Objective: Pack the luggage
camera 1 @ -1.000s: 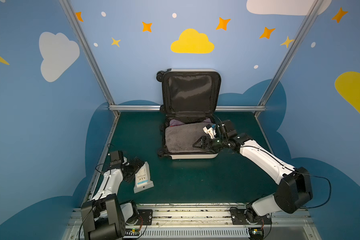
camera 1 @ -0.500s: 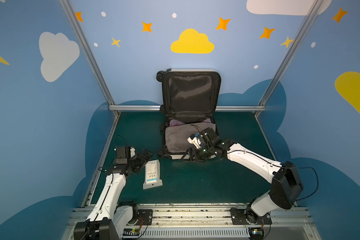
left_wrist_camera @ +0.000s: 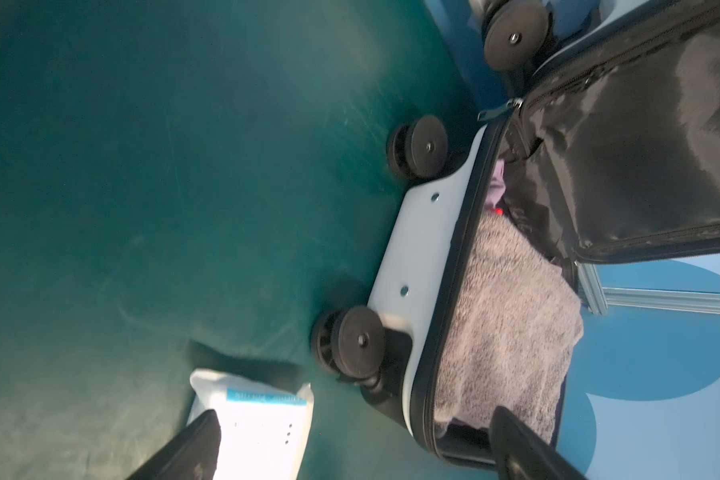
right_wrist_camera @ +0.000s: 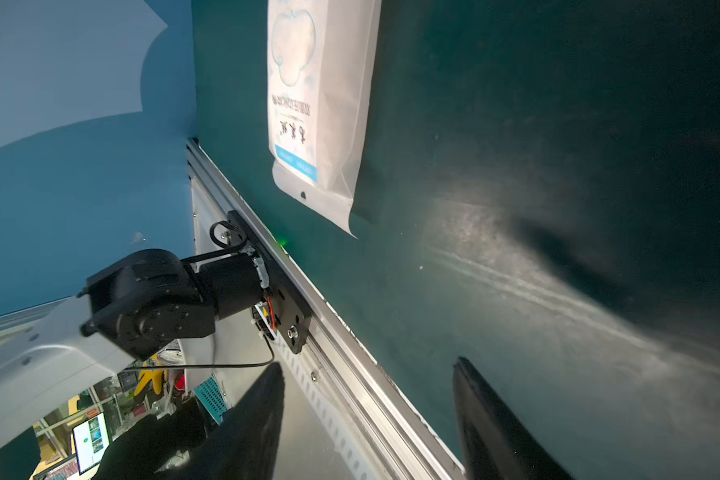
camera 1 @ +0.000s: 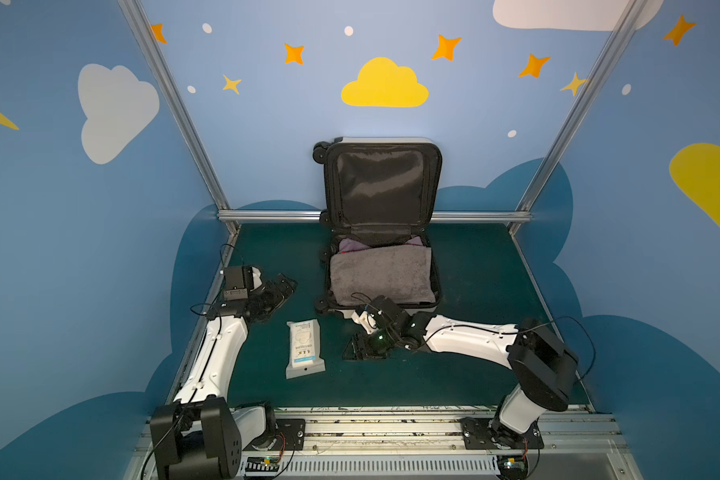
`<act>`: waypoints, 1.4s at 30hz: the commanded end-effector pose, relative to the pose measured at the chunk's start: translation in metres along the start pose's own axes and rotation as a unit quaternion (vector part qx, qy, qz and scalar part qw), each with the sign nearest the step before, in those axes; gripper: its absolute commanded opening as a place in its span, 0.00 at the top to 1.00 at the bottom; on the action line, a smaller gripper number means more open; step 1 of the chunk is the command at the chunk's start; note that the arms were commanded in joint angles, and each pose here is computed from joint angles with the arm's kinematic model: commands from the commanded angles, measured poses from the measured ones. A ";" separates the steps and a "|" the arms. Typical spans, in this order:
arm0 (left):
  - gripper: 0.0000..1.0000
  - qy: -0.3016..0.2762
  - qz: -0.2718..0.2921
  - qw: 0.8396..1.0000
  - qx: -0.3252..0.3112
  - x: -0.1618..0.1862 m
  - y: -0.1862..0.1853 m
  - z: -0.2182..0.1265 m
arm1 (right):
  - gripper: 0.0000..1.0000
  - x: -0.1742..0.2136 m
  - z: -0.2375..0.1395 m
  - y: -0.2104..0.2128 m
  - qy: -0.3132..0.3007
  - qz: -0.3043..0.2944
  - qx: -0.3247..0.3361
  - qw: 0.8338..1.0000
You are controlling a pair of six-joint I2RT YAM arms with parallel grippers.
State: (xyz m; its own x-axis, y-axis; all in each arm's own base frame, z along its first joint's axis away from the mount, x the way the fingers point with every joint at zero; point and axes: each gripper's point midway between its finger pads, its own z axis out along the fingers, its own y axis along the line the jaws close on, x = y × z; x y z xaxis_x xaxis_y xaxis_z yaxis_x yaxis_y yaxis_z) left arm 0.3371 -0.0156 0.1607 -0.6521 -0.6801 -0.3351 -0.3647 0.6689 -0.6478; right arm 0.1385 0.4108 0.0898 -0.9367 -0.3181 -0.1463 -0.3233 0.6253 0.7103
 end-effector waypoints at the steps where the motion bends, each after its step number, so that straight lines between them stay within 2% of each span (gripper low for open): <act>1: 0.01 0.008 0.024 1.000 0.001 -0.008 -0.001 0.005 | 0.38 -0.005 0.018 0.008 -0.030 0.005 -0.007 1.000; 9: 0.01 0.033 0.020 0.999 0.005 -0.005 0.006 0.024 | 0.35 0.009 0.054 0.006 -0.025 0.025 -0.009 0.999; 20: 0.01 0.038 0.018 0.999 0.008 -0.005 0.007 0.029 | 0.38 0.008 0.084 0.003 -0.025 0.041 -0.015 0.999; 25: 0.01 0.040 0.020 0.999 0.007 -0.002 0.008 0.026 | 0.43 0.000 0.093 0.007 -0.023 0.036 -0.018 0.999; 29: 0.01 0.044 0.016 0.999 0.007 0.004 0.011 0.027 | 0.50 -0.005 0.098 0.006 -0.019 0.038 -0.021 0.999; 33: 0.01 0.050 0.008 0.999 0.009 0.013 0.016 0.027 | 0.62 -0.010 0.099 0.005 -0.019 0.042 -0.028 0.999; 37: 0.01 0.050 -0.006 0.999 0.010 0.025 0.025 0.026 | 0.76 -0.013 0.097 0.007 -0.019 0.040 -0.035 0.998; 42: 0.01 0.045 -0.021 0.999 -0.006 0.039 0.041 0.023 | 1.00 -0.012 0.094 0.008 -0.017 0.037 -0.039 0.998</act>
State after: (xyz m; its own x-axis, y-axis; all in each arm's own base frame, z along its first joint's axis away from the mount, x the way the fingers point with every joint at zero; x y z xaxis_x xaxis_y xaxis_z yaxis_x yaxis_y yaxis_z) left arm 0.3148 -0.0251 0.1043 -0.7127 -0.6619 -0.2322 -0.3941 0.6517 -0.6480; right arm 0.1334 0.4856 0.0310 -0.9643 -0.2408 -0.1102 -0.2367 0.5973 0.7663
